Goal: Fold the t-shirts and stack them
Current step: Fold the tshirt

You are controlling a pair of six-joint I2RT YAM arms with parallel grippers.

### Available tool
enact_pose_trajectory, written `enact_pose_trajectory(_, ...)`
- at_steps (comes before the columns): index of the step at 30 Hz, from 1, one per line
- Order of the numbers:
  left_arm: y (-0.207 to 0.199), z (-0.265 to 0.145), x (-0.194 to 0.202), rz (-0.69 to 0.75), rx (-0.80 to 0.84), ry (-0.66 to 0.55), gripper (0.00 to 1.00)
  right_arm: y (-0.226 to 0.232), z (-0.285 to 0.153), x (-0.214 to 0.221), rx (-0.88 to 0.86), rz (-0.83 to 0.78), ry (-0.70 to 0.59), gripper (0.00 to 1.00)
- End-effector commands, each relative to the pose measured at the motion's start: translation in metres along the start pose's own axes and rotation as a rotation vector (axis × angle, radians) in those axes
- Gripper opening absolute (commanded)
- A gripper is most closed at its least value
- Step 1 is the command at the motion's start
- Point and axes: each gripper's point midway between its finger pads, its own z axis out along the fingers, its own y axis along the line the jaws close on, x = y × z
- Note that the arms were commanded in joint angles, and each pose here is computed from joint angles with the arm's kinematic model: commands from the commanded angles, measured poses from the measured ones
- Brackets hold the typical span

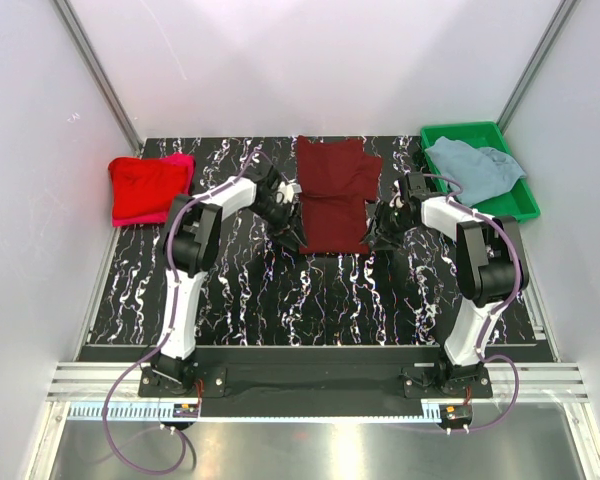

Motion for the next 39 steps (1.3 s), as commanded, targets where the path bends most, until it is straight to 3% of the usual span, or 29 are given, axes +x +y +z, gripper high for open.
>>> enact_pose_trajectory(1,-0.009,0.008,0.004,0.029,-0.005,0.007,0.52,0.000,-0.001,-0.012,-0.002,-0.007,-0.058,0.50)
enact_pose_trajectory(12,-0.012,0.014,0.011,0.024,0.001,0.024,0.52,-0.019,0.025,-0.003,0.029,0.047,0.005,0.49)
enact_pose_trajectory(15,-0.011,0.016,0.011,0.017,0.001,0.029,0.51,-0.020,0.029,-0.001,0.022,0.052,0.011,0.41)
enact_pose_trajectory(16,-0.011,0.017,0.011,0.016,0.003,0.029,0.50,-0.019,0.030,-0.001,0.018,0.053,0.014,0.31)
enact_pose_trajectory(23,-0.014,0.027,0.014,0.000,0.035,0.048,0.34,-0.019,0.027,0.001,0.022,0.045,0.015,0.08)
enact_pose_trajectory(28,-0.020,0.035,0.018,-0.015,0.068,0.068,0.09,-0.020,0.024,0.004,0.023,0.044,0.014,0.04)
enact_pose_trajectory(31,-0.023,0.037,0.018,-0.013,0.082,0.072,0.00,-0.020,0.024,0.005,0.017,0.043,0.012,0.01)
enact_pose_trajectory(39,-0.034,0.002,0.020,-0.001,0.107,0.030,0.00,-0.007,0.000,-0.001,-0.011,0.004,-0.003,0.00)
